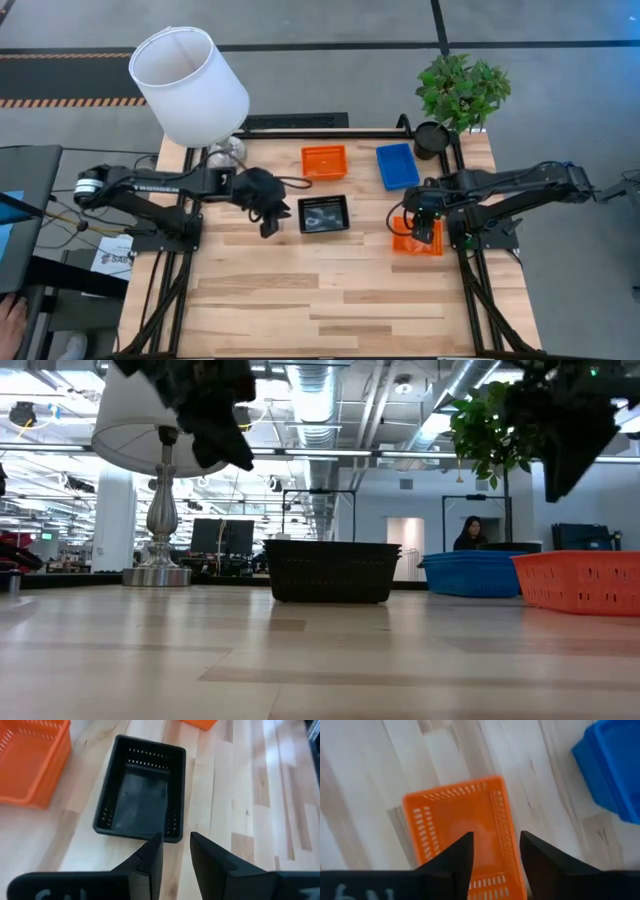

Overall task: Stack baskets by color
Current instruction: Stack the orange bin on the top orange bin

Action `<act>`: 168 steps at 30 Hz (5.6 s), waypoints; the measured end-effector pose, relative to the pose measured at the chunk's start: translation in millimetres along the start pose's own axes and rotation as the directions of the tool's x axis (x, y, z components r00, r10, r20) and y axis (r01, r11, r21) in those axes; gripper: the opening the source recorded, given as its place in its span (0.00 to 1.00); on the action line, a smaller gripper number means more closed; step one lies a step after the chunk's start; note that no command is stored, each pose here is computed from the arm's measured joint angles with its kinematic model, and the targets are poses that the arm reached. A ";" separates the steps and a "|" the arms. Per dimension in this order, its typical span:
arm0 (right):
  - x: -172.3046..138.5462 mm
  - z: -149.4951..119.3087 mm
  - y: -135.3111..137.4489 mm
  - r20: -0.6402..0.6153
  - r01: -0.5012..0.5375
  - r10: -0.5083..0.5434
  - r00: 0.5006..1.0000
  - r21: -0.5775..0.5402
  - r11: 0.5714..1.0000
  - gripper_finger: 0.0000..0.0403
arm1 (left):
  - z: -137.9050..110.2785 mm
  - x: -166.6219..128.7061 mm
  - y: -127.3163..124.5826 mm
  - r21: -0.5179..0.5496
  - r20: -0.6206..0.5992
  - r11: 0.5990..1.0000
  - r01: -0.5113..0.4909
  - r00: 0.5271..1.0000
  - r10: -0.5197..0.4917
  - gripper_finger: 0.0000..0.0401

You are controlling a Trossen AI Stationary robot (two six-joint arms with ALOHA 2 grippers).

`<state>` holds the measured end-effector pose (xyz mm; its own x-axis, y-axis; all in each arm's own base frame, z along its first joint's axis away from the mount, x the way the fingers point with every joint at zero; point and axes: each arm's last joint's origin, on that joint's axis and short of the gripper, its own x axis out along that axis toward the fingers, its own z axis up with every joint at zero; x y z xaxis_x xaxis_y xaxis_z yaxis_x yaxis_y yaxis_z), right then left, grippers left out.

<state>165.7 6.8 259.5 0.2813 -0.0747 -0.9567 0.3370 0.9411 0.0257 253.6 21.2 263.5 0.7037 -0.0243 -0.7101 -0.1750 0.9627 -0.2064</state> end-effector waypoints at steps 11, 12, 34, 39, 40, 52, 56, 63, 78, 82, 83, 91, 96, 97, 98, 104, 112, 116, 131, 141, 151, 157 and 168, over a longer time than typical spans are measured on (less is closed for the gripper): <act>10.0 -31.6 -12.2 0.008 -0.041 0.041 0.999 0.009 0.999 0.54 | -26.5 12.2 2.9 -0.020 0.122 0.996 0.087 0.989 -0.084 0.25; 9.0 -34.3 -14.0 0.022 -0.045 0.045 0.999 0.015 0.999 0.54 | -26.8 12.3 3.4 -0.021 0.121 0.997 0.070 0.990 -0.067 0.27; 53.0 -42.5 -16.3 -0.050 -0.053 0.062 0.997 0.153 0.987 0.50 | -42.7 13.3 9.4 0.019 -0.032 0.999 -0.047 0.998 0.048 0.70; 66.7 -36.2 -13.1 -0.148 -0.003 0.025 0.989 0.148 0.989 0.50 | -45.8 13.2 9.9 0.022 -0.064 0.998 -0.051 0.997 0.052 0.70; 67.6 -33.7 -12.2 -0.157 0.002 0.021 0.987 0.148 0.989 0.50 | -46.0 13.2 9.9 0.022 -0.066 0.999 -0.049 0.997 0.051 0.70; 49.2 12.0 -3.0 -0.141 0.049 -0.057 0.988 -0.060 0.997 0.48 | -50.1 -17.1 9.3 0.008 0.020 0.998 -0.069 0.997 0.069 0.70; 65.8 18.9 -12.3 -0.237 -0.027 -0.013 0.972 -0.167 0.986 0.45 | -77.7 -11.1 16.1 -0.033 0.086 0.998 -0.061 0.994 0.064 0.70; 93.2 26.7 -30.8 -0.359 -0.023 -0.034 0.933 -0.153 0.988 0.43 | -97.2 -8.6 20.6 -0.090 0.225 0.996 -0.018 0.974 0.038 0.70; 60.4 35.9 -35.6 -0.280 -0.016 -0.016 0.960 -0.109 0.994 0.43 | -99.7 -8.5 22.2 -0.105 0.213 0.992 -0.063 0.973 0.084 0.70; 59.1 34.6 -37.9 -0.287 -0.018 -0.023 0.958 -0.141 0.990 0.43 | -99.6 -8.5 22.4 -0.092 0.214 0.993 -0.072 0.973 0.091 0.70; 60.5 34.8 -39.2 -0.294 -0.019 -0.023 0.956 -0.142 0.990 0.43 | -99.6 -8.5 22.4 -0.092 0.214 0.993 -0.072 0.973 0.091 0.70; 89.8 30.2 -53.2 -0.391 -0.023 -0.029 0.920 -0.128 0.992 0.44 | -99.5 -8.5 22.7 -0.099 0.216 0.992 -0.083 0.971 0.103 0.70; 97.6 32.7 -54.4 -0.402 -0.038 -0.016 0.916 -0.126 0.991 0.42 | -99.5 -8.5 22.7 -0.125 0.216 0.989 -0.076 0.971 0.102 0.70; 97.7 33.0 -53.9 -0.399 -0.056 0.001 0.917 -0.126 0.990 0.42 | -99.6 -8.5 22.7 -0.135 0.216 0.988 -0.074 0.971 0.102 0.70; 97.5 33.3 -53.4 -0.396 -0.073 0.018 0.918 -0.124 0.990 0.41 | -99.6 -8.5 22.6 -0.144 0.216 0.987 -0.070 0.971 0.100 0.70; 97.0 32.9 -52.4 -0.400 -0.096 0.055 0.915 -0.084 0.992 0.27 | -103.9 -7.8 23.5 -0.203 0.169 0.977 -0.069 0.980 0.105 0.70; 84.6 35.9 -46.9 -0.352 -0.088 0.070 0.933 -0.036 0.995 0.04 | -104.6 -7.6 22.9 -0.198 0.158 0.979 -0.049 0.984 0.081 0.70; 55.7 52.9 -39.5 -0.234 -0.089 0.084 0.968 -0.010 0.996 0.02 | -105.7 -7.4 23.0 -0.146 0.146 0.988 -0.058 0.986 0.080 0.70; -72.9 183.2 -51.7 0.332 0.037 0.054 0.942 -0.262 0.964 0.00 | -91.7 -10.3 19.8 -0.090 0.291 0.996 -0.023 0.955 0.048 0.70; -11.9 275.8 -123.0 0.257 0.023 0.126 0.958 -0.508 0.861 0.00 | -78.5 -15.8 20.6 -0.224 0.443 0.973 -0.056 0.884 0.153 0.70; 3.5 297.9 -153.3 0.286 0.009 0.178 0.942 -0.550 0.835 0.00 | -78.4 -15.8 20.8 -0.342 0.444 0.940 0.000 0.881 0.162 0.70; 1.5 296.6 -158.8 0.293 0.017 0.178 0.939 -0.559 0.829 0.00 | -78.2 -16.2 21.8 -0.360 0.450 0.933 -0.025 0.871 0.197 0.70; 38.3 302.6 -178.8 0.267 -0.047 0.232 0.935 -0.556 0.830 0.00 | -77.7 -16.4 21.9 -0.364 0.456 0.931 -0.025 0.867 0.202 0.70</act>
<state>388.1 -264.1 306.0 0.5816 0.0605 -0.8112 -0.2333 0.9678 -0.0950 184.7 21.7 218.4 0.8886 0.2962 -0.3502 -0.4315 0.7988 -0.4192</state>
